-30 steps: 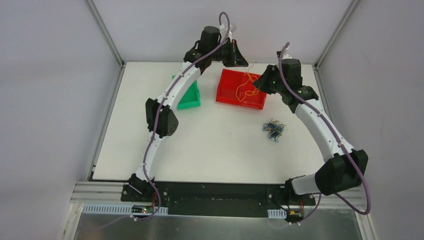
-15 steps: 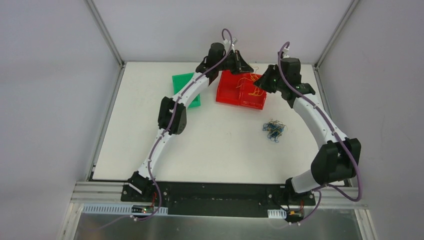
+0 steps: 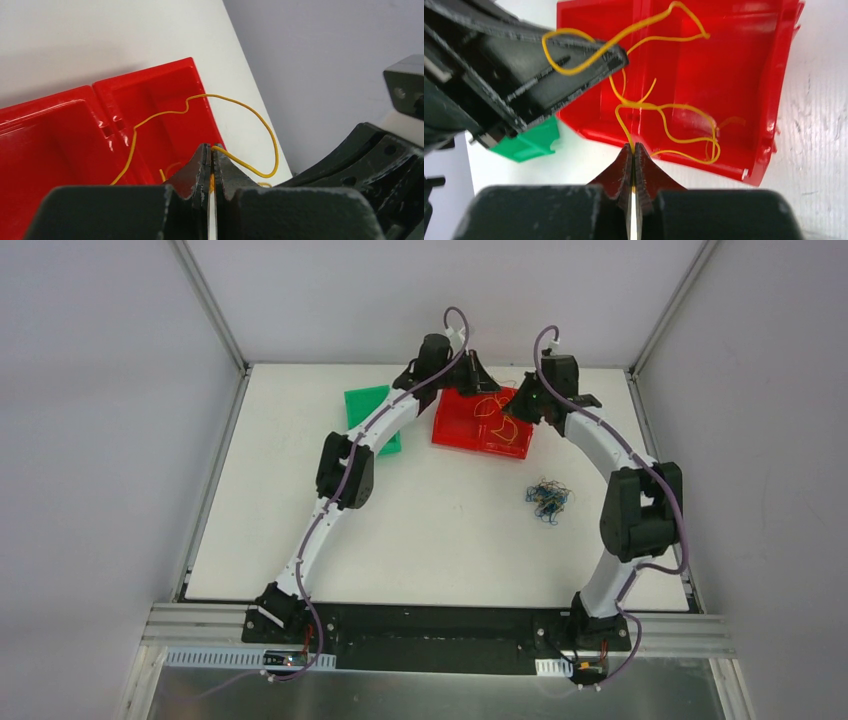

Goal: Untangle the cables

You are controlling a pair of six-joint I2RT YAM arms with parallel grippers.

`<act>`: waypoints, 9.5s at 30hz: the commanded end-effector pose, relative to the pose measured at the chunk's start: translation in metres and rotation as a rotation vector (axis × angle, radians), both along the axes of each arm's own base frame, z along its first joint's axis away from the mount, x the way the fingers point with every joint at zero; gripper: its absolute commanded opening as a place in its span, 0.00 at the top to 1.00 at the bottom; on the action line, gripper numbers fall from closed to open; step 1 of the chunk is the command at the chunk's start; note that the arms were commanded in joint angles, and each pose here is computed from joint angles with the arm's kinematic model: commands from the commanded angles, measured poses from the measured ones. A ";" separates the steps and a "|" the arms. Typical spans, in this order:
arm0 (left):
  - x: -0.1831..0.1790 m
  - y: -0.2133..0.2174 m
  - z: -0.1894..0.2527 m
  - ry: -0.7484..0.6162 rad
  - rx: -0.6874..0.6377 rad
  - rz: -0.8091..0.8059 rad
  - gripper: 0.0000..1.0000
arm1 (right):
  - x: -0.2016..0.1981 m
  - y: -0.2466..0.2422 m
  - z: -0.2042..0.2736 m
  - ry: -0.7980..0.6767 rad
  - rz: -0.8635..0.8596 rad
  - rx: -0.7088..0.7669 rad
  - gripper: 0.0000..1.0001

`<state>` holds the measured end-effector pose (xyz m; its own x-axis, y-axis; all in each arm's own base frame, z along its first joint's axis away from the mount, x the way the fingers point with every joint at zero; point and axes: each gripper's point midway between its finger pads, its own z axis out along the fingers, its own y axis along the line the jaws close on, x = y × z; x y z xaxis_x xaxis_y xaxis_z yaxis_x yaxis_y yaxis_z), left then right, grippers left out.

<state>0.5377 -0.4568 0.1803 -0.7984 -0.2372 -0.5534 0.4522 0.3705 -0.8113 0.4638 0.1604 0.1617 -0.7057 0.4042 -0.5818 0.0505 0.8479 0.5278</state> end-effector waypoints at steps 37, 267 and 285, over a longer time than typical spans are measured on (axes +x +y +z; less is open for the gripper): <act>-0.054 0.019 0.034 -0.207 0.400 0.095 0.49 | 0.003 -0.055 0.001 0.007 -0.238 -0.237 0.48; -0.224 0.266 -0.007 -0.123 0.542 0.635 1.00 | -0.175 -0.121 0.124 -0.372 -0.601 0.041 1.00; -0.274 0.155 0.042 -0.292 0.195 0.051 1.00 | -0.208 0.037 0.078 -0.260 0.280 0.099 0.45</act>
